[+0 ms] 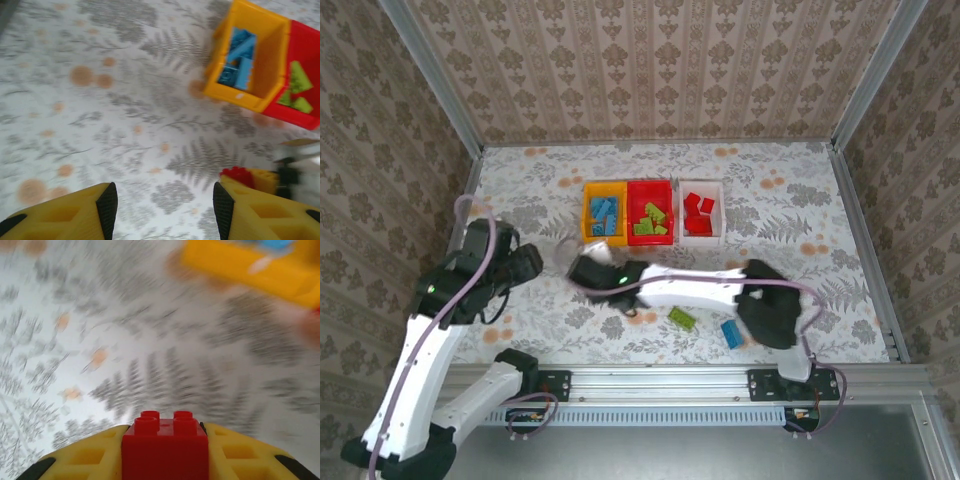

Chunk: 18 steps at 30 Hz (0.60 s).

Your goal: Sort the legos into containers by color

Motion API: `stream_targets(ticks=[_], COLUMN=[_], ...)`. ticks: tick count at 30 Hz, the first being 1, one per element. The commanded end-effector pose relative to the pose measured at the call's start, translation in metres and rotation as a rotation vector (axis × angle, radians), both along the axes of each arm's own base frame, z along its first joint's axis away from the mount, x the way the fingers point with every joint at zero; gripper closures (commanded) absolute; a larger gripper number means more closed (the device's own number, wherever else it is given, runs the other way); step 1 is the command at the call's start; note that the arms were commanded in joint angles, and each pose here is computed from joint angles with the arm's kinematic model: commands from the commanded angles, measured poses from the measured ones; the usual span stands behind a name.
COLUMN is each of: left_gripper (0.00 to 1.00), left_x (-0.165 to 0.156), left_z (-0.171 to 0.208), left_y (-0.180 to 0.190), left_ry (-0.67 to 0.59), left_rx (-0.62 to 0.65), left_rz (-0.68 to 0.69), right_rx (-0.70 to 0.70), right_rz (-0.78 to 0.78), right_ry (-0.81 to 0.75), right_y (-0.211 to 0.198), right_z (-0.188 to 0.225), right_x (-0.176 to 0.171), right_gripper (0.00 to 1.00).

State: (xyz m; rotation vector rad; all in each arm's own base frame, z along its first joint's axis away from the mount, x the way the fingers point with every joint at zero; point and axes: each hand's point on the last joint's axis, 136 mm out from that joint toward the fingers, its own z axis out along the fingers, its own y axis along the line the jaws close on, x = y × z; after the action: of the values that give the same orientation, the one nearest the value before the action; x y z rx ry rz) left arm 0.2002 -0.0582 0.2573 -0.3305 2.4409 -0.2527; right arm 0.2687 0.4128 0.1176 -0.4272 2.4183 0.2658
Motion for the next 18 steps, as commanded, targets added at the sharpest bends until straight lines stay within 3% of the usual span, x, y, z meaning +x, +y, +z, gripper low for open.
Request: stream_targets(ticks=[1,8,18], left_gripper=[0.44,0.44,0.45], left_x=[0.035,0.083,0.127], left_z=[0.001,-0.011,-0.047], left_y=[-0.055,-0.152,-0.244], left_ry=[-0.035,-0.013,0.07], left_rx=[-0.133,-0.153,-0.178], left_rz=[-0.144,-0.329,-0.481], right_rx=[0.002,-0.023,-0.135], right_rz=[-0.15,-0.386,-0.532], right_ry=[-0.085,-0.04,0.063], right_y=[-0.081,-0.211,-0.275], right_z=[0.042,0.042,0.003], right_x=[0.039,0.101,0.188], right_gripper=[0.65,0.65,0.64])
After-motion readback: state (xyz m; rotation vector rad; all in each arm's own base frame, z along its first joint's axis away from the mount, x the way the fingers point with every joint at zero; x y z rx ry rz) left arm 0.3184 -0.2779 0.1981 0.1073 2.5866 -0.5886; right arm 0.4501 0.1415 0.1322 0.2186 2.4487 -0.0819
